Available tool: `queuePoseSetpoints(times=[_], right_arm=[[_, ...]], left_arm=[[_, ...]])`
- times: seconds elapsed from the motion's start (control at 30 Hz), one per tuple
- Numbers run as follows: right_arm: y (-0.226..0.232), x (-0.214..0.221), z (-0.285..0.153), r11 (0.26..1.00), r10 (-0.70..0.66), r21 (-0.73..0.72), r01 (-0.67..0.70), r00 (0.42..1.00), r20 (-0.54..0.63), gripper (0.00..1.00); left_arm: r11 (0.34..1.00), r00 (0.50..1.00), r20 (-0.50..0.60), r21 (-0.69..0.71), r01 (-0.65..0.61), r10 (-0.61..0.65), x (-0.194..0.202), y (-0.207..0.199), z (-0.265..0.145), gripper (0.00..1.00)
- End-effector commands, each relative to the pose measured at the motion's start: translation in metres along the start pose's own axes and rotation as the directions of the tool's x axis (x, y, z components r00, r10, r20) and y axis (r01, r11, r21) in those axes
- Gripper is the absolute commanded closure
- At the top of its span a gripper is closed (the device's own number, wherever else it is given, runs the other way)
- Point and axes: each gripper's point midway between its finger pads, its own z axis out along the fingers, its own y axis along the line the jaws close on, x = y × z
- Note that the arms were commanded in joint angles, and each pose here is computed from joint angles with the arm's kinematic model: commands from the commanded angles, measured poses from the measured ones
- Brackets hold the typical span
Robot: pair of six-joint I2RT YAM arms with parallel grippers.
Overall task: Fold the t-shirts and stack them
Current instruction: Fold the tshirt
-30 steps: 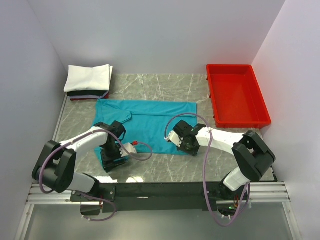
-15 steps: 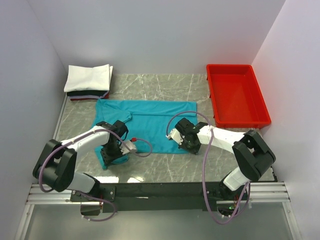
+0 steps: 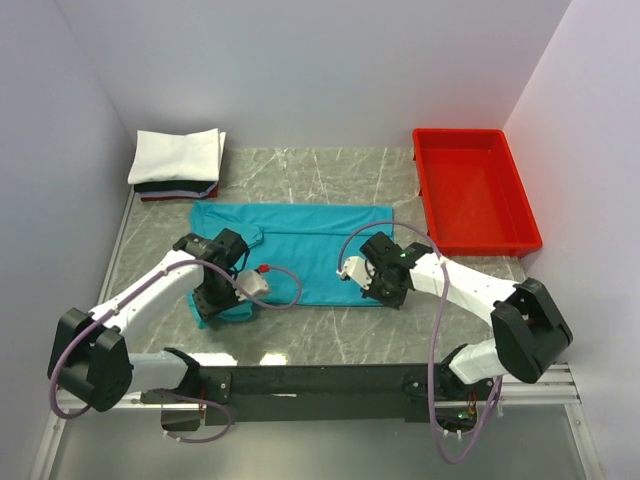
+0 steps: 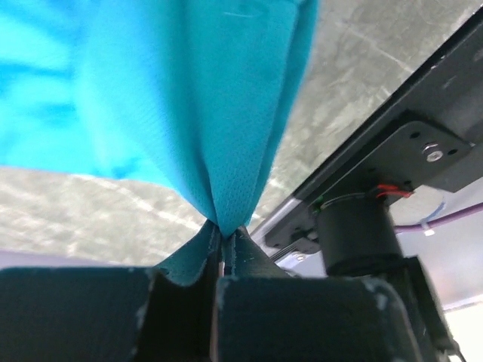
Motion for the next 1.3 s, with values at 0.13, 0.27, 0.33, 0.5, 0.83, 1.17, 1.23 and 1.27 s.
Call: queuePoseSetpoints(times=[0.13,0.27,0.33,0.5,0.83,1.17,1.23,1.27], right_arm=[[-0.019,-0.006,-0.020,0.999,-0.028,-0.016,0.028,0.999,0.031,1.00],[-0.035,-0.016,-0.024,0.999,-0.042,-0.017,0.043,0.999,0.033,1.00],[-0.041,-0.018,-0.025,0.999,-0.042,-0.026,0.043,0.999,0.028,1.00],[-0.064,-0.024,-0.025,0.998,-0.031,-0.050,0.031,0.999,0.014,1.00],[-0.102,-0.038,-0.015,0.997,0.006,-0.077,-0.005,1.000,0.014,1.00],[-0.134,-0.039,0.000,0.998,0.018,-0.068,-0.019,0.999,-0.028,1.00],[-0.139,-0.039,0.001,0.998,0.022,-0.063,-0.024,0.999,-0.027,1.00],[-0.140,-0.039,0.001,0.998,0.019,-0.061,-0.021,0.999,-0.029,1.00]], left_arm=[[0.990,0.997,0.017,-0.120,-0.069,0.071,-0.015,0.044,-0.042,1.00],[0.971,0.988,-0.028,-0.183,-0.155,0.152,-0.023,0.076,-0.046,0.99],[0.962,0.985,-0.018,-0.214,-0.171,0.171,-0.032,0.091,-0.052,0.99],[0.941,0.966,-0.036,-0.218,-0.259,0.258,-0.056,0.126,-0.054,0.96],[0.875,0.906,-0.050,-0.240,-0.420,0.421,-0.103,0.183,-0.052,0.94],[0.888,0.918,-0.076,-0.236,-0.396,0.389,-0.109,0.222,-0.037,0.94],[0.889,0.919,-0.077,-0.236,-0.393,0.386,-0.110,0.226,-0.034,0.95],[0.889,0.921,-0.076,-0.242,-0.388,0.381,-0.110,0.229,-0.034,0.95]])
